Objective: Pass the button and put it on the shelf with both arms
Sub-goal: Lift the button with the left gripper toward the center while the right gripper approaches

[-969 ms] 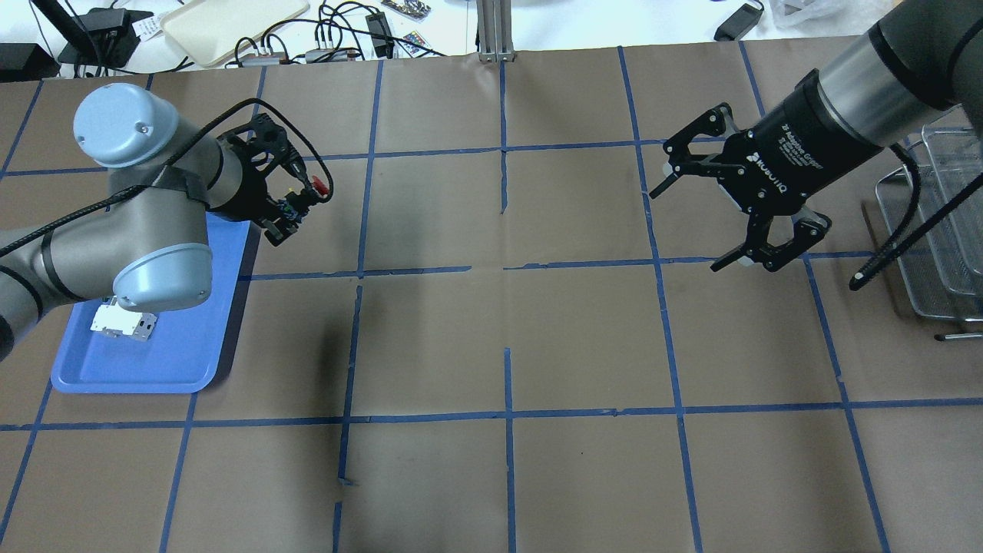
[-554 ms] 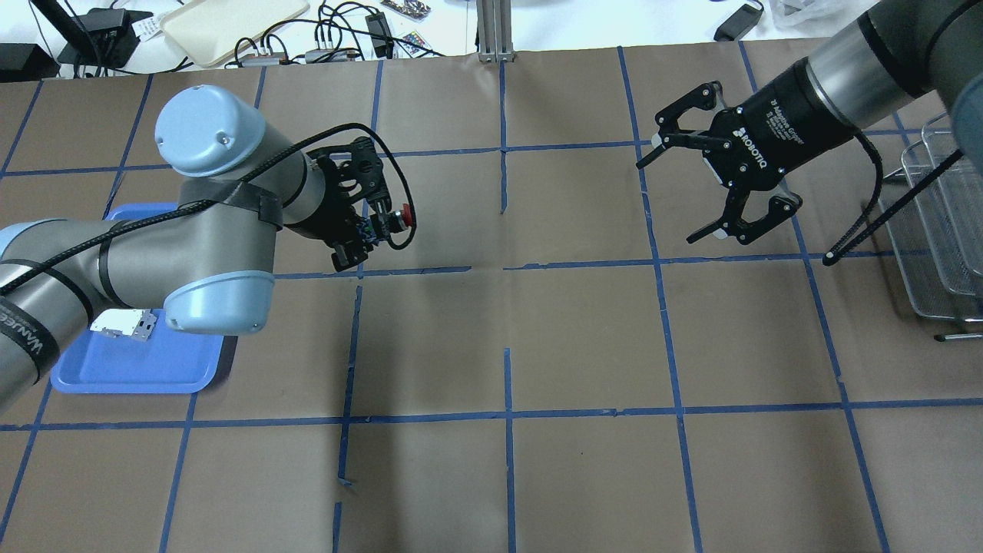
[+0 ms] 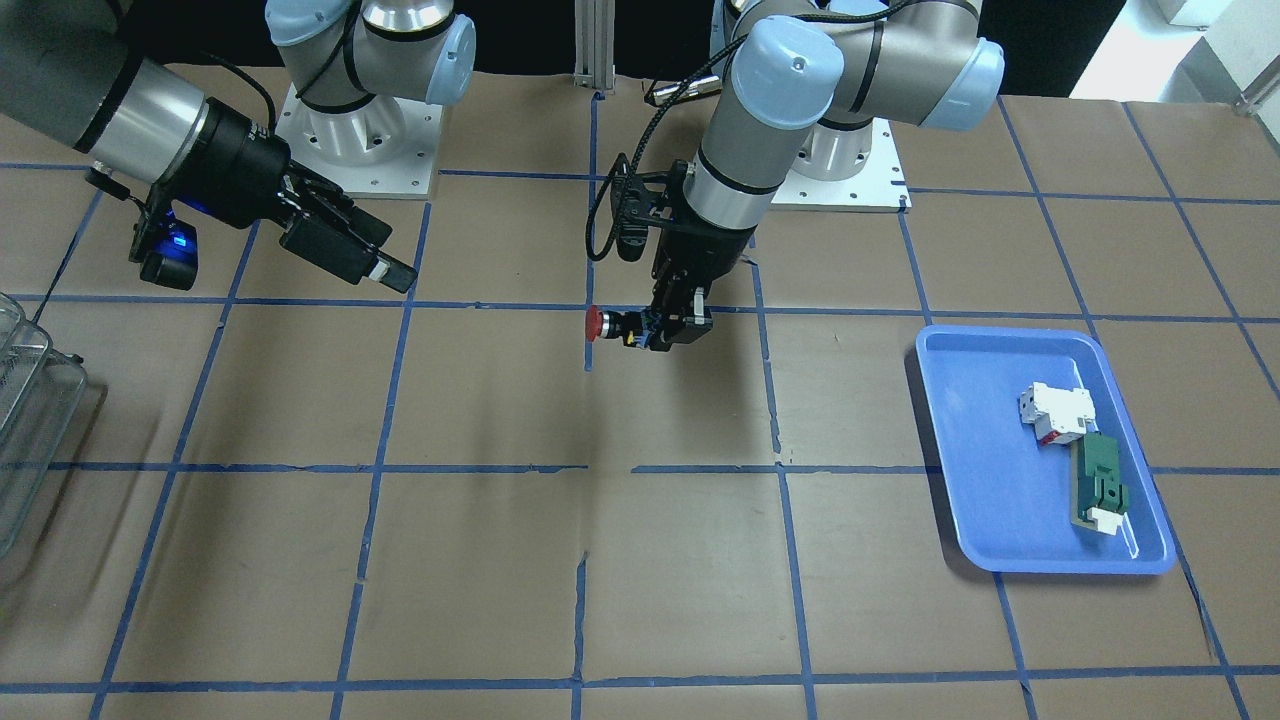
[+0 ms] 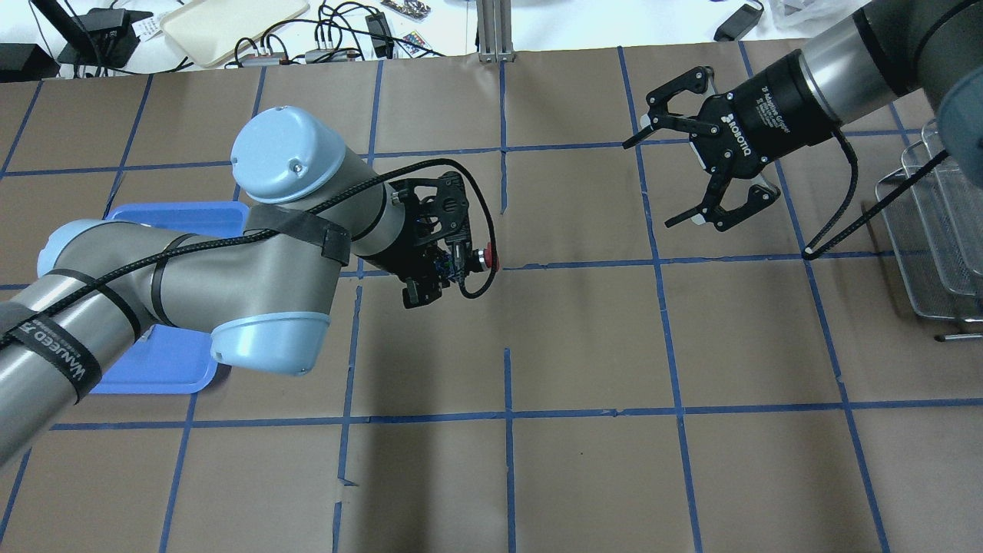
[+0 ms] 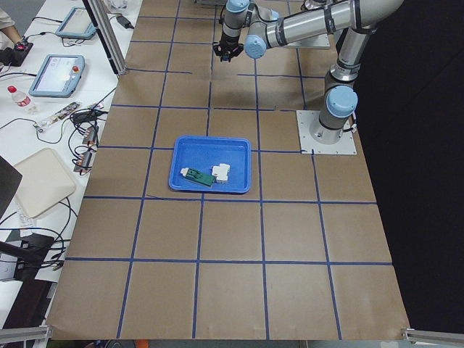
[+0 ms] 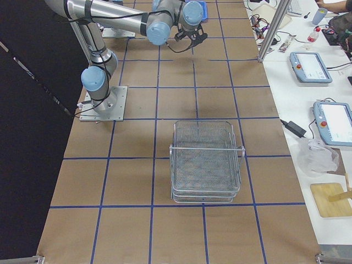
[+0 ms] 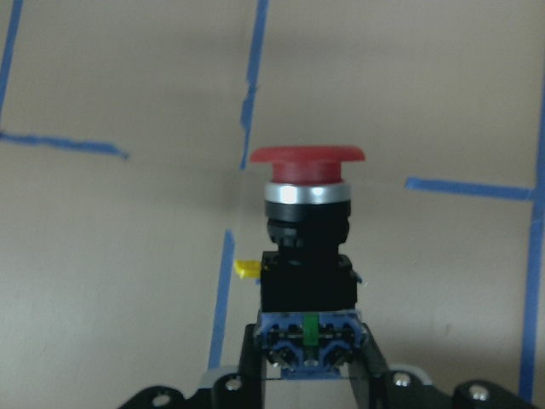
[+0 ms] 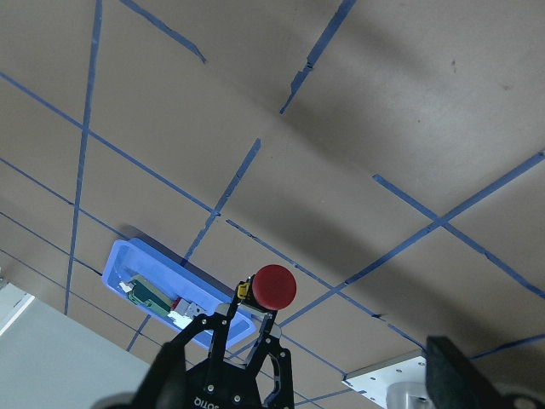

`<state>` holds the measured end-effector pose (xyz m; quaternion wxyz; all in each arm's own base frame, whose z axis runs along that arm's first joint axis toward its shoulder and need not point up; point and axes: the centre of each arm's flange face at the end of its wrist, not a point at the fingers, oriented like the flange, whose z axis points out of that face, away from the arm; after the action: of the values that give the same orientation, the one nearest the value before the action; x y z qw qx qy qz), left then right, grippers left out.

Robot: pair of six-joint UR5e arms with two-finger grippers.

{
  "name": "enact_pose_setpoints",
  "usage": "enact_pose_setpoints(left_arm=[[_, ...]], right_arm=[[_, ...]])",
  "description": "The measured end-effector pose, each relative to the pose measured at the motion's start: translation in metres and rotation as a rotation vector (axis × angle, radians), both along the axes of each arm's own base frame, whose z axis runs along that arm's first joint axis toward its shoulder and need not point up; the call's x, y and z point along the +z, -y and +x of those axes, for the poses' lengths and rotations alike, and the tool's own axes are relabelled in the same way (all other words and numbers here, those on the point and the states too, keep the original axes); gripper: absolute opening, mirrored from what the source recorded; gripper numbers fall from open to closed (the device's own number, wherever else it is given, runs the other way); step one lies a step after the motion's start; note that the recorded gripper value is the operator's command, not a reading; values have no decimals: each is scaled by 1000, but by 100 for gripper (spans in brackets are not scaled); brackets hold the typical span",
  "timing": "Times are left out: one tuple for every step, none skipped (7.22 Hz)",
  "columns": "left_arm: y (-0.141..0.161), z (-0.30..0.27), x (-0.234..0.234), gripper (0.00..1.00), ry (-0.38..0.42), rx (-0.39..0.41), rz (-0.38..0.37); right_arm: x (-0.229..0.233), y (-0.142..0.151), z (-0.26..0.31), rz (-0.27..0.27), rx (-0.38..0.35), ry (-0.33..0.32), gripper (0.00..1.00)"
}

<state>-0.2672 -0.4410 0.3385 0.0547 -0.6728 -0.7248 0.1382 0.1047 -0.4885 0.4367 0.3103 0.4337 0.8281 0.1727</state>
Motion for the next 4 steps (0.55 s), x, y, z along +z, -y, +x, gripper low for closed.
enact_pose_setpoints(left_arm=[[-2, -13, 12, 0, -51, -35, 0], [-4, -22, 24, 0, -96, -68, -7], [-8, -26, 34, 0, -125, -99, -11], [-13, -27, 45, 0, -142, -123, -9]], right_arm=[[-6, -3, 3, 31, -14, -1, 100], [-13, -8, 6, 58, -23, -5, 100], [-14, -14, 11, 72, -21, -20, 100], [-13, -20, 19, 85, -23, -31, 100]])
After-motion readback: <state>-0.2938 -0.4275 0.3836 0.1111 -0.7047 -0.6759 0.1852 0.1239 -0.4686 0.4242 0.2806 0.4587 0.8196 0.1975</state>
